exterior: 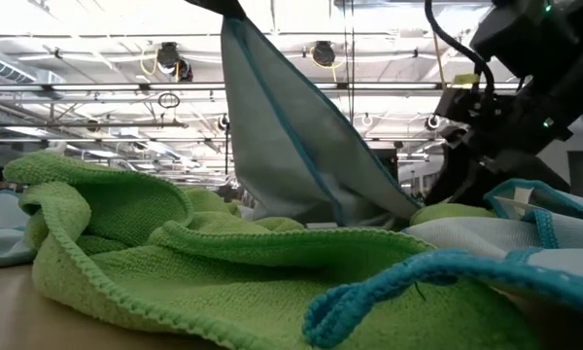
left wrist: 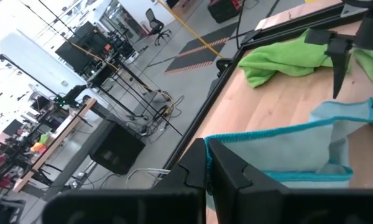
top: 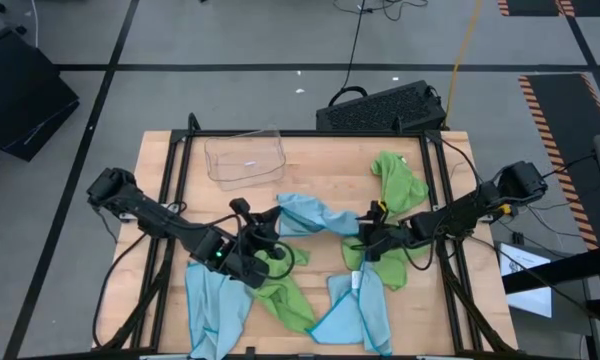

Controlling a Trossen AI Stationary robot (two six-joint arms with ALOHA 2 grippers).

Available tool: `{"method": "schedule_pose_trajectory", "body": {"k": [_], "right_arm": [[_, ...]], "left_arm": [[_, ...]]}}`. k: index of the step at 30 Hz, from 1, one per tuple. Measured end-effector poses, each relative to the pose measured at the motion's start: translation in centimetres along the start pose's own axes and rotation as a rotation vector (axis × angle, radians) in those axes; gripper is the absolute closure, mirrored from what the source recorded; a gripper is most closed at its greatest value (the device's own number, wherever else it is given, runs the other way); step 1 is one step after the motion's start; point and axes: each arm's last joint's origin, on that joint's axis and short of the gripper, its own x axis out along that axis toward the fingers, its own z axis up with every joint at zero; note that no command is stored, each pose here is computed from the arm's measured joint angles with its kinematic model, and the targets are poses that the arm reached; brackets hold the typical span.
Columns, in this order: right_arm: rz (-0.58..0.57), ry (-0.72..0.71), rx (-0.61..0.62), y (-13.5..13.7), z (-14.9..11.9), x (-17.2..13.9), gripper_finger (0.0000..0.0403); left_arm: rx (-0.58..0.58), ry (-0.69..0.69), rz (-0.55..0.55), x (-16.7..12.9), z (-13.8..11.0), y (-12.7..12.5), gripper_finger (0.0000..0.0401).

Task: Fold microfiber towels
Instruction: Fold the top center blue microfiber cloth

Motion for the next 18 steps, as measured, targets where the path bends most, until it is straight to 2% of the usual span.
{"method": "schedule_pose_trajectory", "body": {"k": [3, 6, 12, 18], "right_arm": [[-0.014, 0.037, 0.035, -0.2, -0.4, 0.1, 0.0199], [-0.004, 0.008, 0.079, -0.2, 0.0, 0.2, 0.0210], [0.164, -0.080, 0.086, 0.3, 1.1, 0.0, 0.0214], [0.107, -0.046, 0.089, 0.3, 0.6, 0.0, 0.0202]], "left_arm": [[-0.002, 0.004, 0.005, 0.2, 0.0, 0.1, 0.0395], [-0.004, 0.010, 0.011, 0.5, 0.0, 0.2, 0.0390], [-0.007, 0.052, -0.052, 1.8, -0.1, 0.5, 0.0394], [-0.014, 0.070, -0.067, 2.4, -0.1, 0.7, 0.0396]]}}
